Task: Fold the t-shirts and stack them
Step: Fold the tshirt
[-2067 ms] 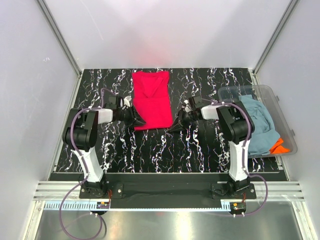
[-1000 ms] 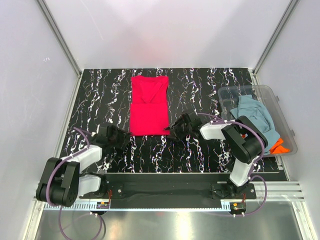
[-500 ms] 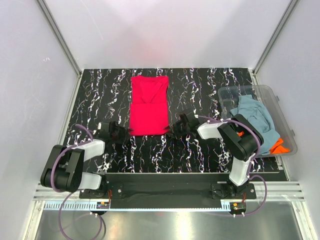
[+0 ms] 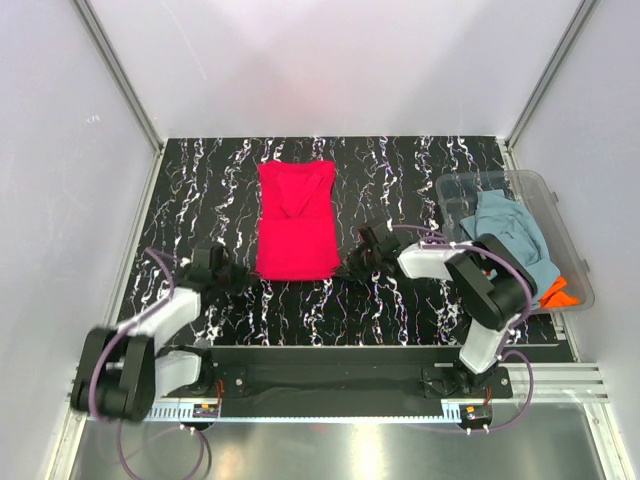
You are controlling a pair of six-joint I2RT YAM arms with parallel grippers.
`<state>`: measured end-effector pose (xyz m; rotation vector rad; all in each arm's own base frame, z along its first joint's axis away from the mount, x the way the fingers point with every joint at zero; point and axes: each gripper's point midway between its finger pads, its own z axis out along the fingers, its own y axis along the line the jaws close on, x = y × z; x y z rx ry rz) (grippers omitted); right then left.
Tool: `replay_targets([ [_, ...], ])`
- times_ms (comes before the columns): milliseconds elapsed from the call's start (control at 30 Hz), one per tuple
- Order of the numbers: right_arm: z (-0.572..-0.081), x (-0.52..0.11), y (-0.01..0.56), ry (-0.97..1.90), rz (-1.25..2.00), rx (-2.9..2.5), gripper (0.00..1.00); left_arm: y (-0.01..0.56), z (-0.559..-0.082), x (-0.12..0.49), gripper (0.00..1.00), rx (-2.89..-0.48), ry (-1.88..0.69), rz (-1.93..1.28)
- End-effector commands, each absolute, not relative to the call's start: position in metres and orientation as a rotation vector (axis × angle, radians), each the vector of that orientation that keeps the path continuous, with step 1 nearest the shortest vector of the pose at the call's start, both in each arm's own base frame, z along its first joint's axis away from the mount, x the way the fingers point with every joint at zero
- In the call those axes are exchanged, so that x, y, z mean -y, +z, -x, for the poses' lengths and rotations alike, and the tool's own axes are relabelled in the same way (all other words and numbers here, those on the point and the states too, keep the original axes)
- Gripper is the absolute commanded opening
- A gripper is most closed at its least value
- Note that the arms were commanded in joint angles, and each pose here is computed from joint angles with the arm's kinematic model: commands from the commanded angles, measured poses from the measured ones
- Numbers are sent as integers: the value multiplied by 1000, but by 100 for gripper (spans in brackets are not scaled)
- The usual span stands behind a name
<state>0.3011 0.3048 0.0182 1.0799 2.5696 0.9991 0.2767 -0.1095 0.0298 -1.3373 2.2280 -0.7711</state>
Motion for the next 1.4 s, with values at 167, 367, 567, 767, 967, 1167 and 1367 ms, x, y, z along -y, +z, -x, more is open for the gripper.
replay_targets([
  [167,-202,-292,42,920,-775,-2752,0,46,-197,115,0,-2338,-808,1181],
  [367,-135,-300,49,947,-715,-2815,0,74,-161,109,0,-2239,-879,1195],
  [567,-104,-310,65,990,-651,-2823,0,81,-126,104,0,-2322,-848,1155],
  [767,-122,-315,101,1017,-527,-2739,0,119,-151,99,0,-2333,-747,972],
  [967,-191,-291,139,1078,-613,-2658,0,189,-244,112,0,-2243,-724,806],
  [1167,-252,-286,156,1210,-609,-2693,0,228,-330,140,0,-2225,-776,684],
  [1367,-312,-262,154,1275,-685,-2679,0,216,-411,180,0,-2324,-859,526],
])
